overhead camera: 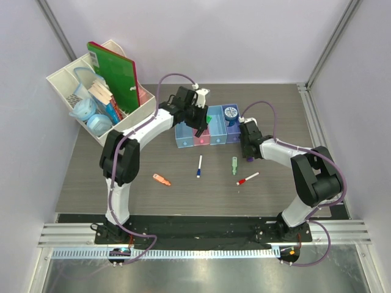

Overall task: Sort the stationery into containers
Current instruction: Place the pen in the storage box.

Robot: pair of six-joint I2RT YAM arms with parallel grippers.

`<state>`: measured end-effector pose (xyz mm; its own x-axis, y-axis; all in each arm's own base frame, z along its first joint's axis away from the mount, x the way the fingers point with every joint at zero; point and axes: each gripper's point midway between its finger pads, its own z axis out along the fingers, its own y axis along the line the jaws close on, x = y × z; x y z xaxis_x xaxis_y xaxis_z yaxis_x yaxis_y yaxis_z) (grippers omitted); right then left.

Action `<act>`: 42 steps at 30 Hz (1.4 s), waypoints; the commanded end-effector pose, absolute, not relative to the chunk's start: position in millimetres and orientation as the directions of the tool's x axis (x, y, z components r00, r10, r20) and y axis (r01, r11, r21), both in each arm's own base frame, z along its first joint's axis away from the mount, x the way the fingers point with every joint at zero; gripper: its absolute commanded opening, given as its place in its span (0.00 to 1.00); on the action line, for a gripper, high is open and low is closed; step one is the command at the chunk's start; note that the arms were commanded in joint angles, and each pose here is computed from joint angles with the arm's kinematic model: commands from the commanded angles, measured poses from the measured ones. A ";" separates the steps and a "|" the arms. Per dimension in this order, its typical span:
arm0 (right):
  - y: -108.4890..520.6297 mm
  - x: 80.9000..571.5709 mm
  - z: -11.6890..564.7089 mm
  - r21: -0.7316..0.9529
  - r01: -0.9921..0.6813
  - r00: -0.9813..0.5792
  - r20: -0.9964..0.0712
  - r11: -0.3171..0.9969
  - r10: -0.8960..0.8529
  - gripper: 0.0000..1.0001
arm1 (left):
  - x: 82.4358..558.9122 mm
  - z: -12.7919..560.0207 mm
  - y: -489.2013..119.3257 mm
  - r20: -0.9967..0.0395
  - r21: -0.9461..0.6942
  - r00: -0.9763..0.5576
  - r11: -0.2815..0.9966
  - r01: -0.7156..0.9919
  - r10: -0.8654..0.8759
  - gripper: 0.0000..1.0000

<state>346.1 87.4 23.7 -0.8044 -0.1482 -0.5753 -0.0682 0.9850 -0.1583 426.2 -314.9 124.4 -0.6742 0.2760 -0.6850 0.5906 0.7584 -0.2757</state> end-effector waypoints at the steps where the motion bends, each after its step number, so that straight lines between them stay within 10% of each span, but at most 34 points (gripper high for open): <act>1: 82.8 338.1 26.2 -0.160 -0.076 -0.815 -0.559 0.984 -0.153 0.01 | 436.1 143.8 -332.8 -0.708 -0.316 -0.666 0.738 0.596 0.235 0.00; 15: 81.4 339.5 40.0 -0.137 -0.070 -0.798 -0.586 0.988 -0.138 0.01 | 474.1 131.8 -321.9 -0.737 -0.255 -0.661 0.850 0.461 0.137 0.01; 28: 75.1 333.7 84.3 -0.148 -0.084 -0.729 -0.666 0.985 -0.162 0.01 | 473.4 120.4 -305.7 -0.729 -0.182 -0.660 0.878 0.443 0.182 0.91; 42: 82.9 319.9 150.3 -0.340 -0.372 -0.478 -0.728 0.864 -0.492 0.01 | 392.0 173.1 -331.8 -0.709 -0.327 -0.588 0.557 0.763 0.389 1.00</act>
